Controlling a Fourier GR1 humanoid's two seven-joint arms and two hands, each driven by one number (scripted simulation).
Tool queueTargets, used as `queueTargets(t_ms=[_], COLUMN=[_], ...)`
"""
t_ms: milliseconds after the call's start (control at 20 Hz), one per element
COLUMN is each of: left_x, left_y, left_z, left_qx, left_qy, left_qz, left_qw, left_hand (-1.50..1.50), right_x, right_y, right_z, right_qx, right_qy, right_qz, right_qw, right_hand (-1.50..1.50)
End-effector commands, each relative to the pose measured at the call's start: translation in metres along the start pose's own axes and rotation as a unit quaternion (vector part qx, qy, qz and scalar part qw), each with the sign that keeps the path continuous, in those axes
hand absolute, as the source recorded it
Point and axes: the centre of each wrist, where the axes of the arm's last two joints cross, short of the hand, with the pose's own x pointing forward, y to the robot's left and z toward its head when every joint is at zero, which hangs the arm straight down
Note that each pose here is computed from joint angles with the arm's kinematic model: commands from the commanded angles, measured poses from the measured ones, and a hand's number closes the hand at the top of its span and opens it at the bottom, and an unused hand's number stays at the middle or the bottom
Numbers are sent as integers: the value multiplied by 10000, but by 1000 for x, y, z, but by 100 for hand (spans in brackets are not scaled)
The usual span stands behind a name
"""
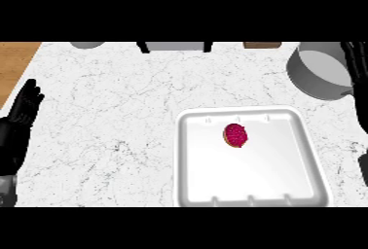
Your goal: Pick the cupcake from the tray and place it in the pot
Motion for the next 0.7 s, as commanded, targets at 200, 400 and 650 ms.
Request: queueTargets(t_ms=[200,400,650], left_x=[-30,-43,-53], left_y=[12,7,5], left_z=[19,30,41], left_qx=[250,214,80], left_qy=[833,1301,1434], left_qz=[-344,-247,-253], left_qw=[9956,9910,9893], left_hand=[0,0,0], right_x=[-88,-85,-87], right_y=[-4,-59,44], right_z=[101,130,182], right_qx=[-2107,-2233,-2618], right_qy=[3329,2576,2239], right_qz=[222,3379,3318], right_qw=[9189,8773,8782], right_hand=[150,-150,-150])
